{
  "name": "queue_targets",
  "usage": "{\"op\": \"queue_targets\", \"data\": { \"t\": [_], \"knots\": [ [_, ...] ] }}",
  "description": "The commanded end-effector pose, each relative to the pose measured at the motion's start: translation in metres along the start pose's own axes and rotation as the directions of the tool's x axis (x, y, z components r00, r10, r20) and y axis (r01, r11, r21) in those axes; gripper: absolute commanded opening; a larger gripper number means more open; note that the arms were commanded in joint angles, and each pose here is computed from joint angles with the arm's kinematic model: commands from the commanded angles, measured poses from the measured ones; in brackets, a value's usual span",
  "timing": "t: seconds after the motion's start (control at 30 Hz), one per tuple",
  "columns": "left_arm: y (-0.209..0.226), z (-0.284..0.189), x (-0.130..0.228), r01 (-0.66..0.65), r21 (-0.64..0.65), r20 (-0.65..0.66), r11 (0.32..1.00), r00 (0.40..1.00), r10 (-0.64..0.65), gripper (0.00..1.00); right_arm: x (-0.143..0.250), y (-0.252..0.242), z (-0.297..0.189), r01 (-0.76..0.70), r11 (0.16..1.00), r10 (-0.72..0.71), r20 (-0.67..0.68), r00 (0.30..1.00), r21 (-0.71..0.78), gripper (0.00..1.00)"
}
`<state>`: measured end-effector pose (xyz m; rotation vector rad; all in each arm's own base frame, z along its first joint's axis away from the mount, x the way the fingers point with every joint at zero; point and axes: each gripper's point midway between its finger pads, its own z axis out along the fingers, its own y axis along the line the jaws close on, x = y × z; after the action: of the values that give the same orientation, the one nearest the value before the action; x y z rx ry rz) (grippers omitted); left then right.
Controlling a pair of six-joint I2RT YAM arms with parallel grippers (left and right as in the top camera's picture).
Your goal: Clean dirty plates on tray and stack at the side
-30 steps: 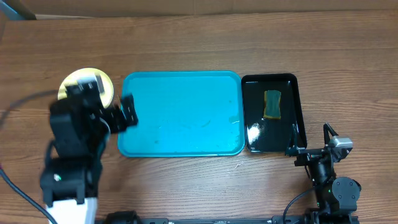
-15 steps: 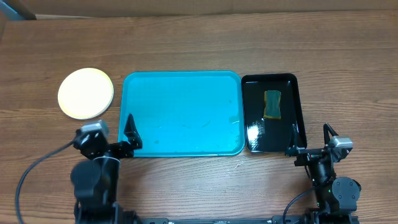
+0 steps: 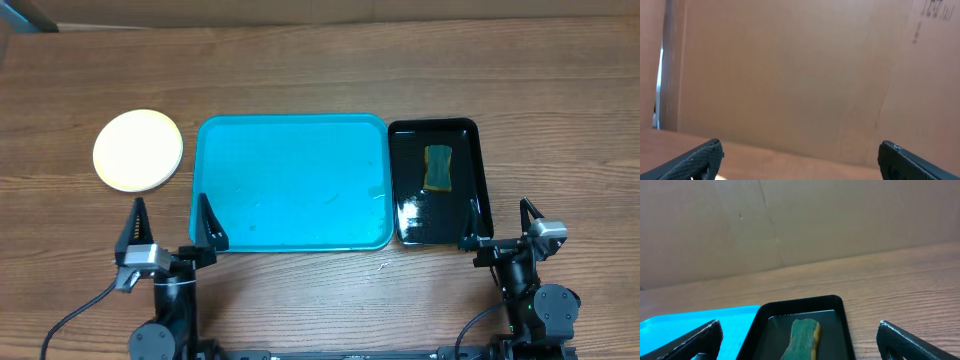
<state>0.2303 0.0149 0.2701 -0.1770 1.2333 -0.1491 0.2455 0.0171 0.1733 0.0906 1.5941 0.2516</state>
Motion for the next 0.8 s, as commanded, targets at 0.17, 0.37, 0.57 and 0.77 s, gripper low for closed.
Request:
{"op": "queue_targets", "data": {
  "t": [0.17,0.37,0.57,0.77],
  "knots": [
    [0.008,-0.008,0.069,0.023,-0.012,-0.215,1.0,0.976,-0.025,1.0,0.001,-0.003,0.0,-0.003,1.0,0.003,0.007,1.0,0.015,1.0],
    [0.021,-0.022,0.111,0.0,-0.073,-0.386,0.997,0.922,-0.028,1.0,0.001,-0.003,0.0,-0.003,1.0,0.003,0.007,1.0,0.015,1.0],
    [0.021,-0.022,0.111,0.0,-0.07,-0.384,0.998,0.923,-0.027,1.0,0.001,-0.003,0.0,-0.003,1.0,0.003,0.007,1.0,0.015,1.0],
    [0.021,-0.022,0.111,-0.001,-0.071,-0.384,0.997,0.923,-0.027,1.0,0.001,-0.003,0.0,-0.003,1.0,0.003,0.007,1.0,0.015,1.0]
  ]
}}
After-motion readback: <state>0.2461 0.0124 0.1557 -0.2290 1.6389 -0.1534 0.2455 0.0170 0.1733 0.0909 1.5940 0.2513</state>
